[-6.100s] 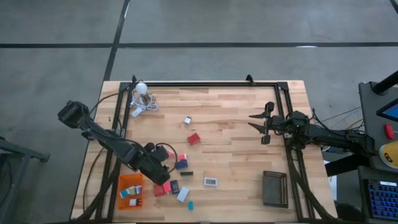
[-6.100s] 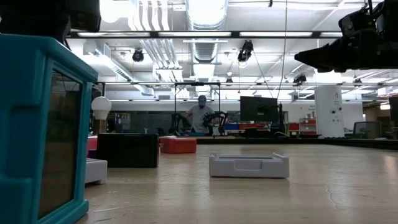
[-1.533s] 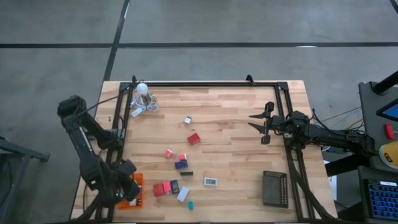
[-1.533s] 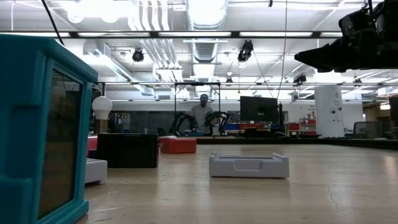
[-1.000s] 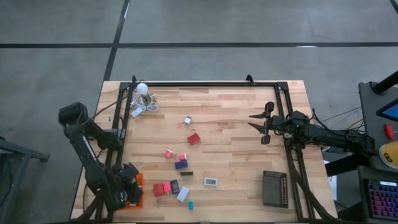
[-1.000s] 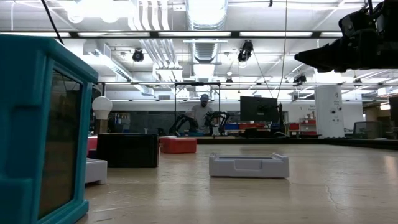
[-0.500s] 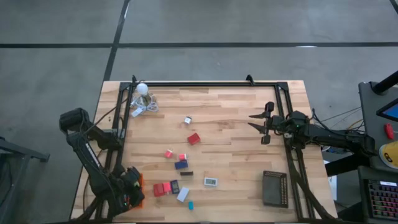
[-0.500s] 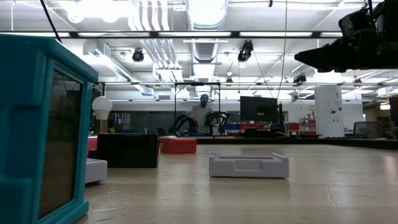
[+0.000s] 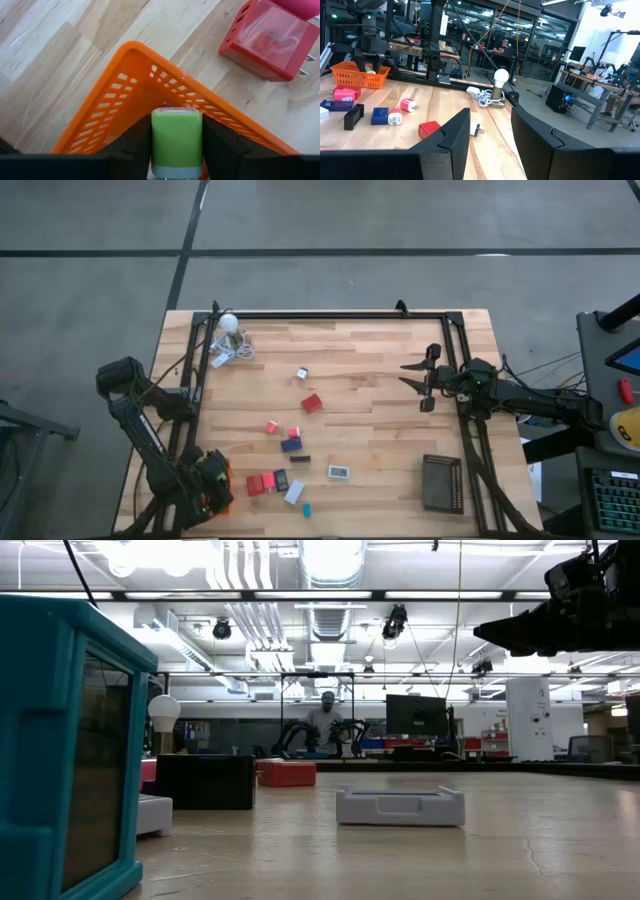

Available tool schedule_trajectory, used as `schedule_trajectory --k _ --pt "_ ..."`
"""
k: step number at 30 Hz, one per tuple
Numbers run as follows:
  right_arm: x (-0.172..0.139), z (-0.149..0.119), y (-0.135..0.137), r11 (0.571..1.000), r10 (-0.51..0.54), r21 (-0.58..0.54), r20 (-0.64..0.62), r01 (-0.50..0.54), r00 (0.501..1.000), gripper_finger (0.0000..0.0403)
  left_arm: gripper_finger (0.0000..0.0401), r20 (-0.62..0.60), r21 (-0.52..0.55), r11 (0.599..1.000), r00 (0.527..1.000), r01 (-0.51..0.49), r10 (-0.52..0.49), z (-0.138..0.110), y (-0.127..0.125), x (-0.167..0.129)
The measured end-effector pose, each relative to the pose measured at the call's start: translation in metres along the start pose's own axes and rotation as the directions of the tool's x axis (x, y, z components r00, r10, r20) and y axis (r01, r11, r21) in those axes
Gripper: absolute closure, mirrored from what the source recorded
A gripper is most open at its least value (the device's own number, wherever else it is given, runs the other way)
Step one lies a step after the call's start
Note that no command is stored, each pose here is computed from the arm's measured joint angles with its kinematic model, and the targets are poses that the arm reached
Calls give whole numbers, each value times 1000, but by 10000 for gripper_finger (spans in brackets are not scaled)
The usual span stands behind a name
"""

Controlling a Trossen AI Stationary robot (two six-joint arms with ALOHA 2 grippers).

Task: Pick & Place Office items
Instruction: Put the green charger adapter into the orange bin, then put the left white pink charger adapter into the orange bin

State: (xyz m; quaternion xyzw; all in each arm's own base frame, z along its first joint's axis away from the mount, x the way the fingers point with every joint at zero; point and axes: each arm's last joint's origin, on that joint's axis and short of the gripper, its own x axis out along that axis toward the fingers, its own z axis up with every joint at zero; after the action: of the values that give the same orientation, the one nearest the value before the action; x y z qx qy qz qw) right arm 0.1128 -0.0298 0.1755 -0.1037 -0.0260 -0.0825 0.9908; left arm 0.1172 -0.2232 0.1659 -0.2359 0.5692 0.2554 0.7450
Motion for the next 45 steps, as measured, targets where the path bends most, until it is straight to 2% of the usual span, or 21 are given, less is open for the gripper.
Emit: schedule_trajectory --k 8,20,30,36,45 --pt "0 0 0 1000 0 0 0 0 1000 264 253 1 7 1000 1000 1 -1 0 1 2" --pt "0 0 0 1000 0 0 0 0 1000 264 194 -6 6 1000 1000 4 -4 -1 1 4" --pt "0 0 0 1000 0 0 1 0 1000 264 187 -5 6 1000 1000 2 -2 -1 2 3" --pt "0 0 0 1000 0 0 0 0 1000 264 187 -34 6 998 998 56 -56 2 -1 -11" --pt "0 0 0 1000 0 0 0 0 1000 264 188 -52 -25 991 990 132 -134 13 10 -37"
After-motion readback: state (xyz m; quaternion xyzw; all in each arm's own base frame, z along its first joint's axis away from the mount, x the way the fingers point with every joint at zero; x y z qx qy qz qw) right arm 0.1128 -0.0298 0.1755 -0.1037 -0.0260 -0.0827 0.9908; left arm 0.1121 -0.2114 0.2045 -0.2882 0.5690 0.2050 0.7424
